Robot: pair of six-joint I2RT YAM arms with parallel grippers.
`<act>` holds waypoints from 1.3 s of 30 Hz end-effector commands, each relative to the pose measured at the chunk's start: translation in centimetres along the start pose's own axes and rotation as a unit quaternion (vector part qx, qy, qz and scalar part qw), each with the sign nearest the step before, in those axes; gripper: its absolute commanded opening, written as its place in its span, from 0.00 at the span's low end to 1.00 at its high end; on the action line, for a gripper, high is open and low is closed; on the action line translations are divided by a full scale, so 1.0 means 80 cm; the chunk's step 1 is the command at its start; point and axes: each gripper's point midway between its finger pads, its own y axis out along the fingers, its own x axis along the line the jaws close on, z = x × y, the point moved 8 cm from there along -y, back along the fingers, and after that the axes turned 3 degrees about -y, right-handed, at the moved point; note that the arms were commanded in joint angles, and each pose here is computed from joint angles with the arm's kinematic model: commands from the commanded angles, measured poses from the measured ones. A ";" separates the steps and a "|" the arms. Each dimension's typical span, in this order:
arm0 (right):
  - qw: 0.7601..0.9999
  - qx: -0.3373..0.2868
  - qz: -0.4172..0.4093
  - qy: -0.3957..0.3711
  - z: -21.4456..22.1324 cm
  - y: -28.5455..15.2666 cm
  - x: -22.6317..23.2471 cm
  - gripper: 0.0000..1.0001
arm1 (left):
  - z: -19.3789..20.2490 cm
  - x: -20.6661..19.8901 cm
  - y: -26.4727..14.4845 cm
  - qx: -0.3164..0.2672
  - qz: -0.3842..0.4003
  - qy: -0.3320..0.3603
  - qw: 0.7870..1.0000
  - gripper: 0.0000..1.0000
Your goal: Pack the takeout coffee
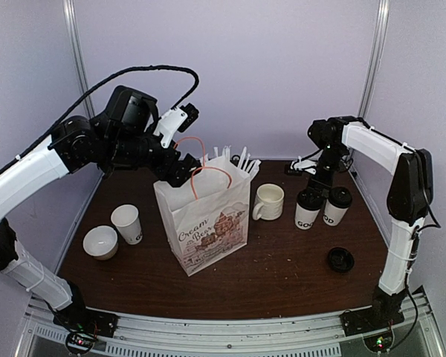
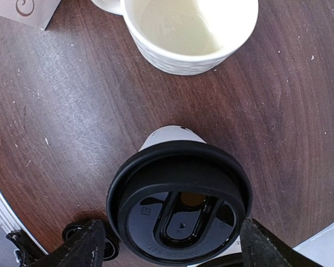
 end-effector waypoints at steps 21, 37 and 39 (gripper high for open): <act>1.000 0.009 -0.011 -0.021 -0.004 -0.022 0.006 0.94 | -0.012 -0.003 -0.019 -0.036 0.036 -0.014 0.999 0.97; 0.998 0.044 -0.043 -0.022 -0.003 0.013 -0.004 0.85 | -0.006 0.000 -0.022 -0.032 0.028 -0.014 0.999 0.97; 0.998 0.050 -0.042 -0.021 -0.001 0.015 -0.004 0.81 | -0.006 0.000 -0.021 -0.033 0.029 -0.013 0.999 0.97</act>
